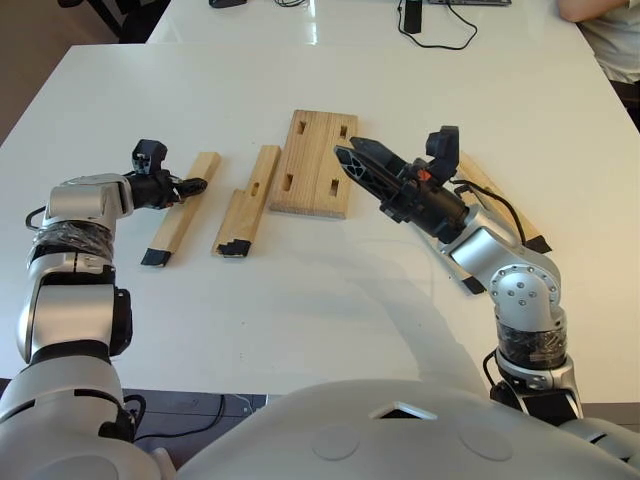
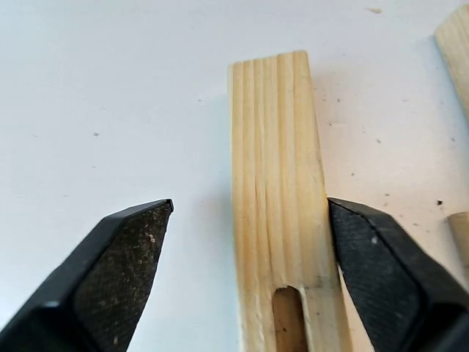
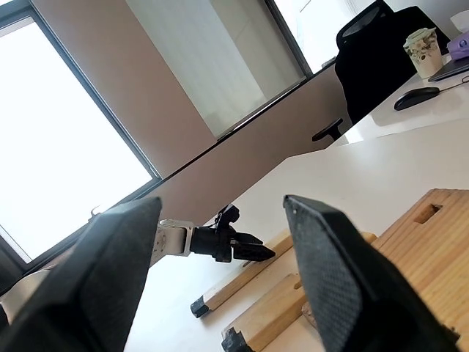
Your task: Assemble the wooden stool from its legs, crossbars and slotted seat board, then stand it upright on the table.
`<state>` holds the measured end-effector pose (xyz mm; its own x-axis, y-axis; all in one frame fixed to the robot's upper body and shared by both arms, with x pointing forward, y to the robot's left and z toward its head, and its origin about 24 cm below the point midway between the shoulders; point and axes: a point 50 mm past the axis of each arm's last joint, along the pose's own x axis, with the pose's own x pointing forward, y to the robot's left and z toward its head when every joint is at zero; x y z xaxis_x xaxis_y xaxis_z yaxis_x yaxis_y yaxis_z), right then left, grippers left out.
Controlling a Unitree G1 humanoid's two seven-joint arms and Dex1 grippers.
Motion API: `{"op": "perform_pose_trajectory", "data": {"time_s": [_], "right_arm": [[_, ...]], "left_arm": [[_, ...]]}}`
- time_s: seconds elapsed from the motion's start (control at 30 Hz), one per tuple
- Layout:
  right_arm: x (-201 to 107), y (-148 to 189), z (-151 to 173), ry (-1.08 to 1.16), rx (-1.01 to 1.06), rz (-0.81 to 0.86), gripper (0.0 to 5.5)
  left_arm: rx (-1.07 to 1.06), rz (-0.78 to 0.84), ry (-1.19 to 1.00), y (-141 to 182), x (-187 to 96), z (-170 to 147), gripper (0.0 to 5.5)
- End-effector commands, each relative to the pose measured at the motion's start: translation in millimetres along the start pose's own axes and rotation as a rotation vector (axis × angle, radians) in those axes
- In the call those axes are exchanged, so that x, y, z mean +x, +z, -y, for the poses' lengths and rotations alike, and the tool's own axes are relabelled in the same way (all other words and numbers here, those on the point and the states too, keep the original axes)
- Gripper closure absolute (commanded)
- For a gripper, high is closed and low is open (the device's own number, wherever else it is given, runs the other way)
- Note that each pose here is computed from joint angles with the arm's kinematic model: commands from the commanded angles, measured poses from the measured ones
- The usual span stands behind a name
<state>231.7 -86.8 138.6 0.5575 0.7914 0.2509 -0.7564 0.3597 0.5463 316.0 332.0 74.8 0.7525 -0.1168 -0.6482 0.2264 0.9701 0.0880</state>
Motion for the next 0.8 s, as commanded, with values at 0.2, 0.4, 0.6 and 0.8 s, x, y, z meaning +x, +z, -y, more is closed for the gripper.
{"op": "perform_pose_trajectory", "data": {"time_s": [0.2, 0.4, 0.6, 0.8], "right_arm": [[-2.2, 4.6, 11.0, -0.103, -0.062, 0.020, 2.42], [-0.3, 4.0, 9.4, -0.112, -0.096, 0.014, 2.42], [-0.8, 2.0, 11.5, -0.149, -0.118, 0.023, 2.42], [-1.5, -1.6, 14.1, -0.168, -0.088, 0.037, 2.42]], "left_arm": [[-0.017, 0.372, 0.079, 16.3, -46.3, 28.7, 1.64], [-0.029, 0.332, -0.052, 1.1, -57.3, 87.1, 1.64], [0.009, 0.163, -0.035, -26.0, -57.2, 114.3, 1.64], [0.000, 0.206, -0.059, -32.6, -57.8, 121.6, 1.64]]}}
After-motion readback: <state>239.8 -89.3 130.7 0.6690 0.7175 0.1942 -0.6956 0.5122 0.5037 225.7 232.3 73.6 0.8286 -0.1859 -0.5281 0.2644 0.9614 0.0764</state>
